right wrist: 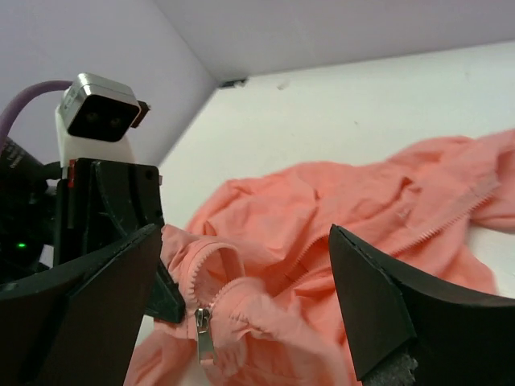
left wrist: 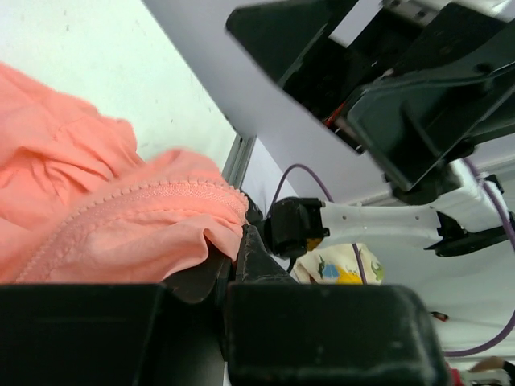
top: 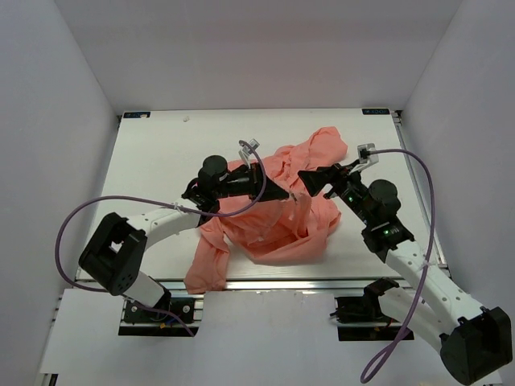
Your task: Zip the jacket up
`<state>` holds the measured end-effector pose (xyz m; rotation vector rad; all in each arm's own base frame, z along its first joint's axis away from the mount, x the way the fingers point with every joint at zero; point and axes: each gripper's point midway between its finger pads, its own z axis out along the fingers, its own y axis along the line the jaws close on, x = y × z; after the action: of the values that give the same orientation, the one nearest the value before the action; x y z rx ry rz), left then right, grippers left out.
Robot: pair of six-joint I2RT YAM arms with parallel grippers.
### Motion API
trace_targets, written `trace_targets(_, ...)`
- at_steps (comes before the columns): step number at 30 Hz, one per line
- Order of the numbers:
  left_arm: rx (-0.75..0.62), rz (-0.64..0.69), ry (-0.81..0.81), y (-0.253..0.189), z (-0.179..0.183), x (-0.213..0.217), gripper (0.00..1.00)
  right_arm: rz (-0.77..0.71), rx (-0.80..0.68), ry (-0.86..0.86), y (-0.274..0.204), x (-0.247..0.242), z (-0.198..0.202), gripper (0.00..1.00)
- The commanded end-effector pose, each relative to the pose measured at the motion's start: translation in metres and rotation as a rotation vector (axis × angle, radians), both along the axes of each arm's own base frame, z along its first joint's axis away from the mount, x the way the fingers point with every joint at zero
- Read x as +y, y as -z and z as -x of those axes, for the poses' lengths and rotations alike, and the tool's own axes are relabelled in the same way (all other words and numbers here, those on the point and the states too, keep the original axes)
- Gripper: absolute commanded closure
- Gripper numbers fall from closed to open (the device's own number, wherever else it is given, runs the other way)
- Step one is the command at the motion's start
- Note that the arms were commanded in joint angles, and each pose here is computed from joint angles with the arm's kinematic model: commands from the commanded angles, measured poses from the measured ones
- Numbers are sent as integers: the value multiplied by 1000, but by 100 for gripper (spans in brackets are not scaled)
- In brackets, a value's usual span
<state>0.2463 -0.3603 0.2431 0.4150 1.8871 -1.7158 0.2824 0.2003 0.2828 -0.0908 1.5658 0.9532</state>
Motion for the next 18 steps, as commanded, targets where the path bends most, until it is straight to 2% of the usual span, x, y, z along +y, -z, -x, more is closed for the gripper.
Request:
trace_targets(1, 32, 5, 46, -6, 5, -1, 100, 127, 37, 30, 2, -7, -5, 11)
trace_targets(6, 76, -25, 28, 11, -1, -2, 100, 240, 109, 13, 19, -12, 3, 11)
trace_targets(11, 103, -45, 20, 20, -5, -3, 100, 342, 229, -34, 53, -21, 32, 11)
trace_targets(14, 125, -62, 12, 27, -8, -4, 100, 390, 280, -85, 68, -24, 53, 15)
trace_targets(18, 132, -70, 15, 30, -9, -4, 100, 412, 275, -241, 83, -9, 84, 17)
